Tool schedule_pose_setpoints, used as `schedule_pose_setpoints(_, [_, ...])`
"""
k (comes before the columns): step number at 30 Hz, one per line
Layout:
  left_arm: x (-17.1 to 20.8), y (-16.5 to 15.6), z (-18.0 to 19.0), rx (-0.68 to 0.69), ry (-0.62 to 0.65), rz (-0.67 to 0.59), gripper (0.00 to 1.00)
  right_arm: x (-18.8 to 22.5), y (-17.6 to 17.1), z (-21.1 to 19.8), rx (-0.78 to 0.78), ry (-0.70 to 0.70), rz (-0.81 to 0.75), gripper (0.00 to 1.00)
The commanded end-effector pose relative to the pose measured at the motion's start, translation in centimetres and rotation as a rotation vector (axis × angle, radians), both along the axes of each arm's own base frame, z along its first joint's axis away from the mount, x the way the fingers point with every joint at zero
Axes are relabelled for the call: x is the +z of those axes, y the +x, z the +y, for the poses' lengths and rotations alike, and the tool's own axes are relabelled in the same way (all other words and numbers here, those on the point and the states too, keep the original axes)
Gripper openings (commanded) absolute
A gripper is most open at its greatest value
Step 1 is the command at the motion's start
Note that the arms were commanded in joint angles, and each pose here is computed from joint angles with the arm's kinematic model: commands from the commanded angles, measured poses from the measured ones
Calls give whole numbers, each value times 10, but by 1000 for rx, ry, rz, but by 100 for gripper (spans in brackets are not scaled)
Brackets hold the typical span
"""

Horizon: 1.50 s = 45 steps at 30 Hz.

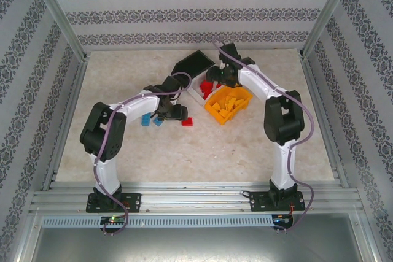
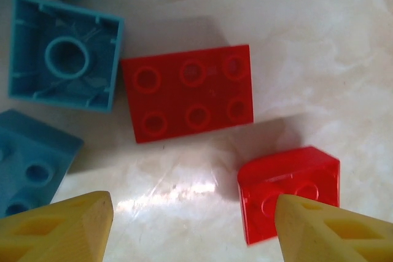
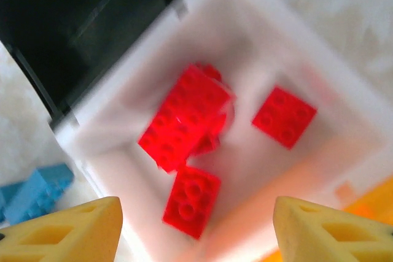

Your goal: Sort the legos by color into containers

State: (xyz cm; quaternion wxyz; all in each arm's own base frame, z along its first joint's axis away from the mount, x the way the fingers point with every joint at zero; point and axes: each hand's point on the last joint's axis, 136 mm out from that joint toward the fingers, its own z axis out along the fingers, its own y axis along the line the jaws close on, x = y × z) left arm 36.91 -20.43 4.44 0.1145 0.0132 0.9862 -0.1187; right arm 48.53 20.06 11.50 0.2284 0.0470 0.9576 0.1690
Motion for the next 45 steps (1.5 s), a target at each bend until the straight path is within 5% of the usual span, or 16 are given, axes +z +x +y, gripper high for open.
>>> schedule_pose_setpoints(1, [-2,12,-1,9,45,-12,71,20,-26,8,43,31,-50,67])
schedule_pose_setpoints(11, [-10,39,-5,-31,119,-14,70,7,-117,19,117,3,1,69])
schedule_pose_setpoints(19, [-32,27,-9,-37,106,53,64,12,-147,35,148,39,11,70])
schedule_pose_setpoints(26, [-34,21,-6,-43,106,60,40,-9,-168,58,195,1,59,70])
schedule_pose_setpoints(34, [12,36,-7,-38,58,-15,40,0,-180,48,163,15,19,70])
schedule_pose_setpoints(45, [98,119,-57,21,-179,-181,42,4,-215,3,84,21,-20,70])
